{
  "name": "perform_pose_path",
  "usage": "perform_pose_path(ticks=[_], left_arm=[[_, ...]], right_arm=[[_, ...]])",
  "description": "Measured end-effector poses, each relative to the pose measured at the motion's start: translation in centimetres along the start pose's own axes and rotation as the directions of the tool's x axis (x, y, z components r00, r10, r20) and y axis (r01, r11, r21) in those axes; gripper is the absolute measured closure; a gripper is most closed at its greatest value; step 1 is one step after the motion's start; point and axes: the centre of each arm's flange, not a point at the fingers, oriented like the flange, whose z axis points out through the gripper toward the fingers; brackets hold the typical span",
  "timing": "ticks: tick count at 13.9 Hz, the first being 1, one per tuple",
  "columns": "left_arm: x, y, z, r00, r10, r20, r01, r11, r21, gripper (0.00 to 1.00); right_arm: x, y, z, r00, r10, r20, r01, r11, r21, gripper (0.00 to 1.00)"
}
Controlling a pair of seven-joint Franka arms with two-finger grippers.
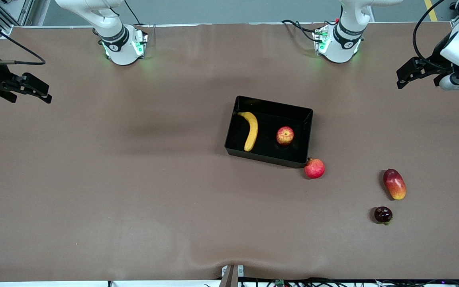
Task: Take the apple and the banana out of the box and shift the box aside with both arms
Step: 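Reach the left gripper down into the black box toward the apple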
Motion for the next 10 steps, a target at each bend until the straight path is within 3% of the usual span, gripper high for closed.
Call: perform_pose_path(ticks=[7, 10], left_arm=[[0.4, 0.6, 0.5, 1.000, 0.011, 0.010, -0.011, 1.000, 0.002, 0.00], [1.1, 2.4, 2.0, 0.998, 0.043, 0.042, -0.043, 0.999, 0.004, 0.00]], right_arm=[[0.0, 0.0, 0.0, 1.000, 0.000, 0.001, 0.000, 1.000, -0.001, 0.00], [0.0, 0.0, 0.0, 1.000, 0.000, 0.002, 0.000, 1.000, -0.001, 0.00]])
